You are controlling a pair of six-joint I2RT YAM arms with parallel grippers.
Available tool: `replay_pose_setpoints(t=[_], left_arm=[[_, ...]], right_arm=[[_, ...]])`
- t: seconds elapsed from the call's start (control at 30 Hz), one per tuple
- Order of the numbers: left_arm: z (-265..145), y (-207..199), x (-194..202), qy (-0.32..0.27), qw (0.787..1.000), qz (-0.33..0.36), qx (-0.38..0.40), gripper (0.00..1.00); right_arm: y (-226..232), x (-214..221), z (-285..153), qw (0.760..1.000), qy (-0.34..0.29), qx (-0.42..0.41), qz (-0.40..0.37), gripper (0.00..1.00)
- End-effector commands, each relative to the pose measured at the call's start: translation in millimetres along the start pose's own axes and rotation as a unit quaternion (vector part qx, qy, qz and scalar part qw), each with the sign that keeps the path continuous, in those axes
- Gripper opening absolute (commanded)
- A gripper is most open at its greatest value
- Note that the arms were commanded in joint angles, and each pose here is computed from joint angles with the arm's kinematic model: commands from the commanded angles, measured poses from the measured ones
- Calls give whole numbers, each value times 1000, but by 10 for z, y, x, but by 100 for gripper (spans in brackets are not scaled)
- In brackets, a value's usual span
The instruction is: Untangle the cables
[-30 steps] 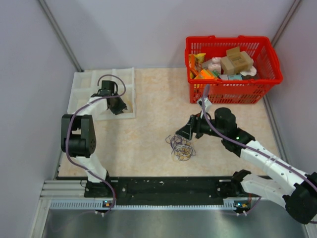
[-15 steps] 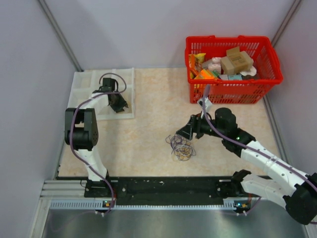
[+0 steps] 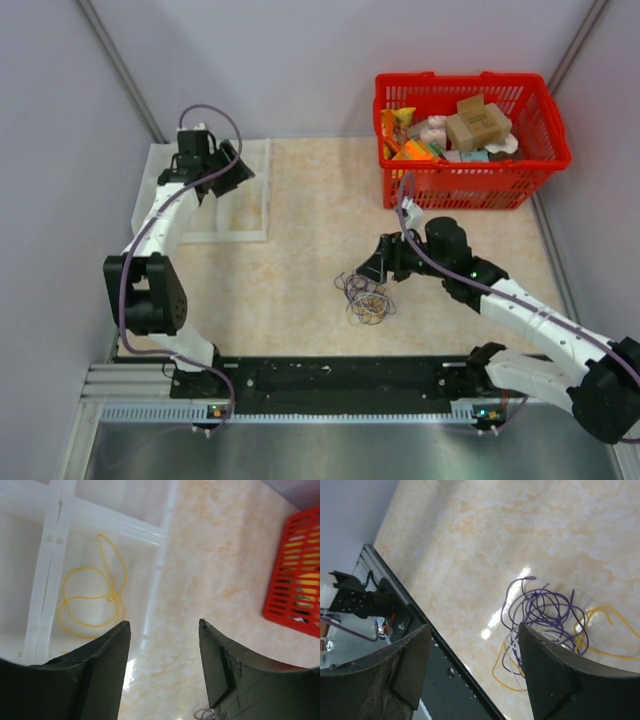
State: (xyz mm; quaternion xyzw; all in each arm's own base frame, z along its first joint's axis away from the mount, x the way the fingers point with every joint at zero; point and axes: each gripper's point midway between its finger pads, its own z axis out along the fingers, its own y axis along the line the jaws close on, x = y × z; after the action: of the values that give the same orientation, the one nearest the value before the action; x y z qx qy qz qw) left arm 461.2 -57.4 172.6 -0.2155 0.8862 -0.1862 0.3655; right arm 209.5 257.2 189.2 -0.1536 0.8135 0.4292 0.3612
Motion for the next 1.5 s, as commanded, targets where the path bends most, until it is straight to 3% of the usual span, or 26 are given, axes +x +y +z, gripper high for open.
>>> replay_pose_setpoints(t=[0.0, 0.17, 0.43, 0.63, 0.77, 1.07, 1.13, 1.3, 1.47], left_arm=[[-692, -559, -242, -47, 991, 45, 115, 62], [-1254, -788, 91, -49, 971, 99, 213, 63], [-1678, -1266, 1271, 49, 924, 200, 322, 63], [-1749, -1353, 1952, 103, 899, 212, 369, 64], [-1658, -1252, 2128, 120, 900, 210, 362, 64], [-1480, -1305, 2779, 248, 867, 146, 406, 71], [-1351, -1306, 2928, 268, 873, 139, 383, 69], [-1012, -1350, 3062, 270, 895, 102, 341, 49], [-858, -1384, 3159, 272, 904, 95, 314, 50]], right_arm=[[-171, -39, 44, 998, 16, 53, -2, 70], [-336, 97, 92, 995, 51, 87, 8, 68], [-560, 141, 124, 987, 86, 139, 6, 66], [-535, 379, 68, 987, 122, 109, -4, 50], [-457, 417, 17, 989, 122, 87, -9, 46], [-513, 676, 49, 980, 174, 93, 3, 47], [-537, 695, 74, 979, 179, 97, 1, 47], [-607, 664, 106, 978, 172, 115, 4, 45], [-530, 608, 163, 984, 147, 99, 29, 46]])
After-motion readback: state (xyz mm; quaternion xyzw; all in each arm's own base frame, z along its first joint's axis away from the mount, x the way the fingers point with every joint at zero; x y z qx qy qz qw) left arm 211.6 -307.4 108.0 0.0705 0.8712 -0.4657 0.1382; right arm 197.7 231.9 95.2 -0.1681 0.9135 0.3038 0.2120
